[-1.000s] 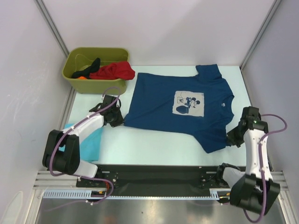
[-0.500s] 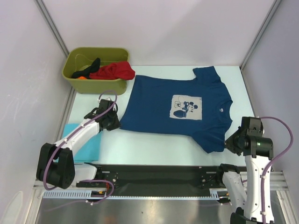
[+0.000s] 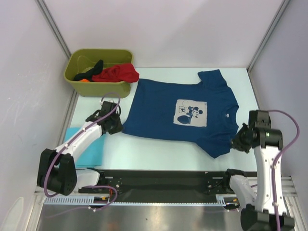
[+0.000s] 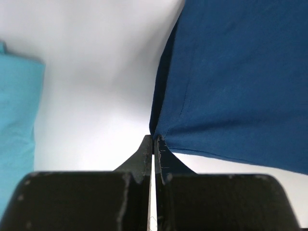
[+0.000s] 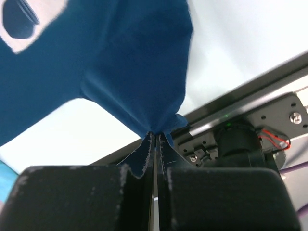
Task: Fold and stack the t-shirts
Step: Fold the tshirt
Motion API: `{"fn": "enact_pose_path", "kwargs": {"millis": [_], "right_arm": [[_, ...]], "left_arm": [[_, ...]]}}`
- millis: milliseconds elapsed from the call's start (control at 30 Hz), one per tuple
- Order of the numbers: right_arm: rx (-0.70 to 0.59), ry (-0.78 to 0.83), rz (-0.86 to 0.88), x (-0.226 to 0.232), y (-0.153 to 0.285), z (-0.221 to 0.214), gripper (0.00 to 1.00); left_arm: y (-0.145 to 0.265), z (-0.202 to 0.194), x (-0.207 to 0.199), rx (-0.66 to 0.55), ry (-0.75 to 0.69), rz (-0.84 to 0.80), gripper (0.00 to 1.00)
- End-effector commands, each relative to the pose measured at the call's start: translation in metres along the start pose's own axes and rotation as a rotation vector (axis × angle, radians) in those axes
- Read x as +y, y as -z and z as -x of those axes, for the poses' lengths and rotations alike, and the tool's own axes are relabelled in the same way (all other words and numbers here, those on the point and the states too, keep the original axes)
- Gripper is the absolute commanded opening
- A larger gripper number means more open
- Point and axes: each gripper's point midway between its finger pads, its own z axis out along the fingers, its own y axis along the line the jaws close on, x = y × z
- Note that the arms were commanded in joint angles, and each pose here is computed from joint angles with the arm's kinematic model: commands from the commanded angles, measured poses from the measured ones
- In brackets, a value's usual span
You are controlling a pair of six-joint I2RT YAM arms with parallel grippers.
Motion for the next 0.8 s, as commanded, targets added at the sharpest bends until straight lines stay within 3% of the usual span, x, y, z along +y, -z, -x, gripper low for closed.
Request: {"fn": "enact_pose_path", "kwargs": {"millis": [0,300,467,767], "right_arm": [[-0.060,0.060,0.056,0.027,0.003,0.039,0.00],[-0.041,0.129,0.052,0.069,-0.028,0.104,0.00],[-0.098,0.154,0.059,0.089,-0.031,0.141,0.00],[-0.040,0.202,0.073,0.130,-0.072,0.175,0.00]], "left_arm": [[0.004,0.036,-0.013,-0.075,-0.032,-0.007,0.01],[-0.017,0.080,-0.045,-0.080,-0.062,-0.023,0.00],[-0.036,0.096,-0.058,-0.062,-0.061,-0.014,0.00],[-0.062,0.113,-0.070,-0.036,-0.064,0.005,0.00]]}}
